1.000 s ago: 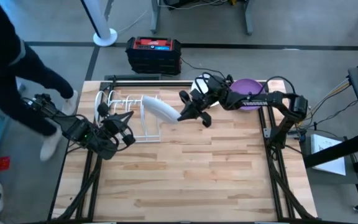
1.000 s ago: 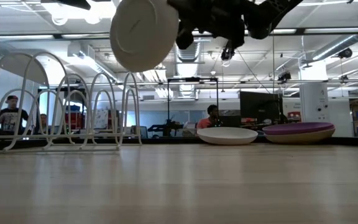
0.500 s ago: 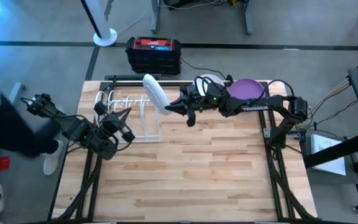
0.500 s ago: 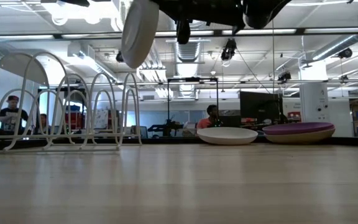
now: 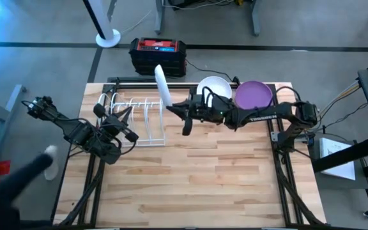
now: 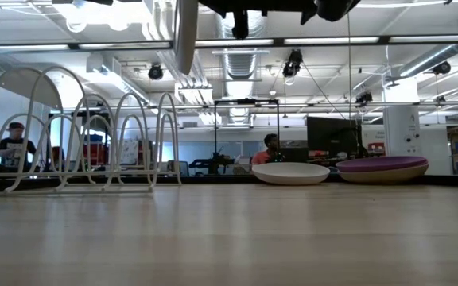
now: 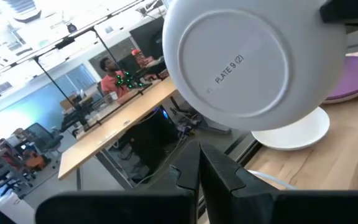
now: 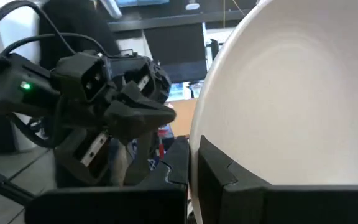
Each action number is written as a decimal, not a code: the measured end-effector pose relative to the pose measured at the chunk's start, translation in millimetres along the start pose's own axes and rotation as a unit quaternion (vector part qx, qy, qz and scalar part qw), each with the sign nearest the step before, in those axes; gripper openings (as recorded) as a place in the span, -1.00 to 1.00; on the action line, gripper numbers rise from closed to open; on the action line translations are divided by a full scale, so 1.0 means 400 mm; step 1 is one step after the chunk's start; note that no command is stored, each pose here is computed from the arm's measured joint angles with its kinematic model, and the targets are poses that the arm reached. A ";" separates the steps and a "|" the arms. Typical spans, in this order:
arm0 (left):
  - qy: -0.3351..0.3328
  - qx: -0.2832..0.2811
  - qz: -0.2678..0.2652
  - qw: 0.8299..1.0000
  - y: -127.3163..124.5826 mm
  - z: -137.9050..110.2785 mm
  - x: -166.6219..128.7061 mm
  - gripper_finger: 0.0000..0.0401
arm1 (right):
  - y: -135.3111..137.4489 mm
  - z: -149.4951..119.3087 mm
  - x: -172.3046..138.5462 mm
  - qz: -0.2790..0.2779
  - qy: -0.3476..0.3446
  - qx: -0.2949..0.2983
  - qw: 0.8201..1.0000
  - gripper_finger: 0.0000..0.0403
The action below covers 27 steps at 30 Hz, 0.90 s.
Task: Sort dishes
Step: Put the white plate into the white dish rack
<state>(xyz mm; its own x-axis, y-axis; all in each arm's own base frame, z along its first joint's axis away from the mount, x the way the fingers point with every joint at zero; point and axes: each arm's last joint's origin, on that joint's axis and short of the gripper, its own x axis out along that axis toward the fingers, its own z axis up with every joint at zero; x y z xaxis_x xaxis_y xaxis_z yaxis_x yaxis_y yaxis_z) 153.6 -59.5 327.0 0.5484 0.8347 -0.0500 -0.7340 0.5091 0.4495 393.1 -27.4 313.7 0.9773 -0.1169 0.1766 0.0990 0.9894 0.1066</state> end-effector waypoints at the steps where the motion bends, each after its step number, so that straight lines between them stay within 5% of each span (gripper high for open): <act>1: 0.000 0.000 0.000 1.000 0.000 0.000 0.000 -1.00 | 0.003 0.001 0.001 0.001 -0.001 -0.002 1.000 -1.00; 6: 0.000 0.000 0.000 1.000 0.000 0.000 0.000 -1.00 | 0.006 -0.004 0.008 0.040 0.004 0.005 0.999 -1.00; 17: 0.001 0.006 0.001 1.000 -0.030 -0.003 0.002 -1.00 | -0.004 -0.121 0.053 0.037 -0.014 -0.019 0.999 -1.00; 27: -0.007 0.041 0.020 0.999 -0.067 -0.006 0.005 -1.00 | -0.003 -0.154 0.078 0.041 -0.020 -0.031 0.998 -1.00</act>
<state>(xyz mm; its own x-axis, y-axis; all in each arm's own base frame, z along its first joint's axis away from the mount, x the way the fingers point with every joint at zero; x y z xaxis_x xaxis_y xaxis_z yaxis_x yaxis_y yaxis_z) 173.5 -71.0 312.6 0.5255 0.8506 -0.0180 -0.7204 0.4561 0.5224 435.1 -27.0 258.9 0.9744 -0.0377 0.2218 0.0318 0.9990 0.0303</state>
